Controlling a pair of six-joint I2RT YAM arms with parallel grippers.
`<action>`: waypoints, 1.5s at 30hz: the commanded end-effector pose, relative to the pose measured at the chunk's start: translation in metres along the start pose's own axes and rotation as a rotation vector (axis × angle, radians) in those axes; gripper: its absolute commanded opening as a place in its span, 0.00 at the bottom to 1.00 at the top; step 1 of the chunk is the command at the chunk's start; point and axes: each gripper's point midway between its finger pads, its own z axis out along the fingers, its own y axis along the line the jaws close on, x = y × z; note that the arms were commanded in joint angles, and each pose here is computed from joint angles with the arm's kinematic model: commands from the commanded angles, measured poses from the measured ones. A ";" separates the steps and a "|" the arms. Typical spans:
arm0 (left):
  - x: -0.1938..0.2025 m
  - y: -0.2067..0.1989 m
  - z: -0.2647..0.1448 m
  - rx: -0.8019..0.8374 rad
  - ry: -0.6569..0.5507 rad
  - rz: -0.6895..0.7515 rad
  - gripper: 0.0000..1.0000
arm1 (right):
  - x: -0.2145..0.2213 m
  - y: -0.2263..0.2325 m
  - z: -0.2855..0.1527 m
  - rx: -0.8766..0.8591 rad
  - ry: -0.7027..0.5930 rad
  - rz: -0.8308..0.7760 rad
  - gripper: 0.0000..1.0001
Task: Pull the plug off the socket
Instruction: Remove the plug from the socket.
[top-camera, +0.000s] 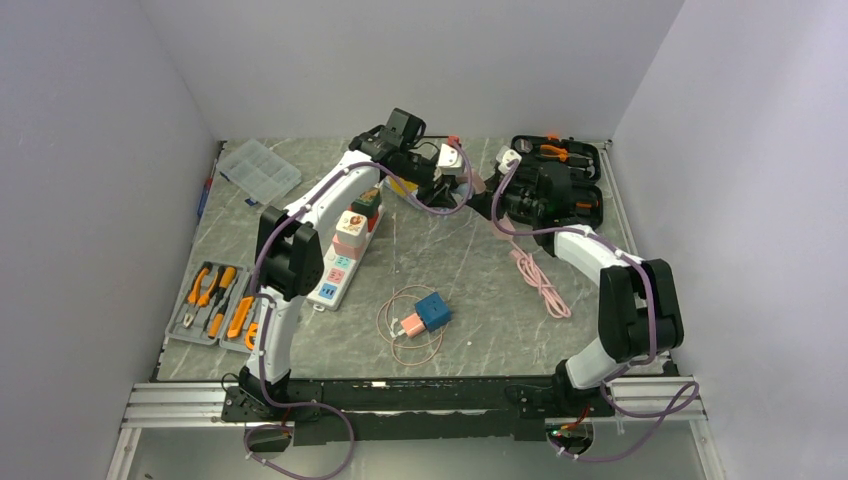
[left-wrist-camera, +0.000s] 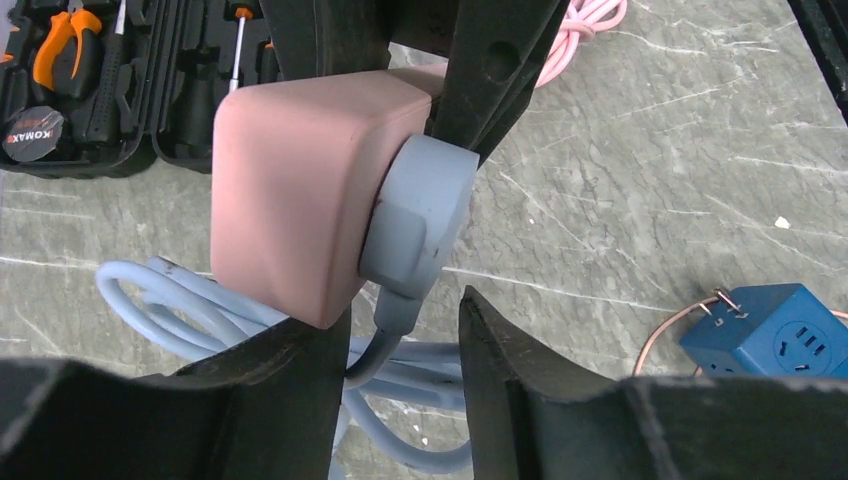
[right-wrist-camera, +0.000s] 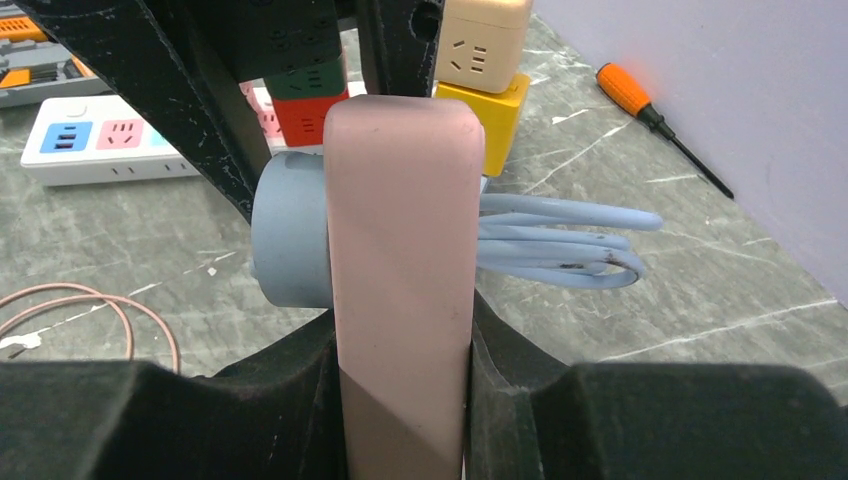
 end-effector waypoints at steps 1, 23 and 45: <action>-0.013 -0.005 -0.001 0.029 -0.038 0.037 0.46 | -0.051 -0.016 0.002 0.022 -0.128 -0.194 0.00; -0.001 -0.042 -0.017 0.146 0.026 0.122 0.00 | -0.037 -0.044 0.011 0.088 -0.101 -0.185 0.00; 0.013 -0.095 -0.030 0.301 0.095 0.223 0.00 | -0.004 -0.130 -0.008 0.492 0.018 -0.183 0.00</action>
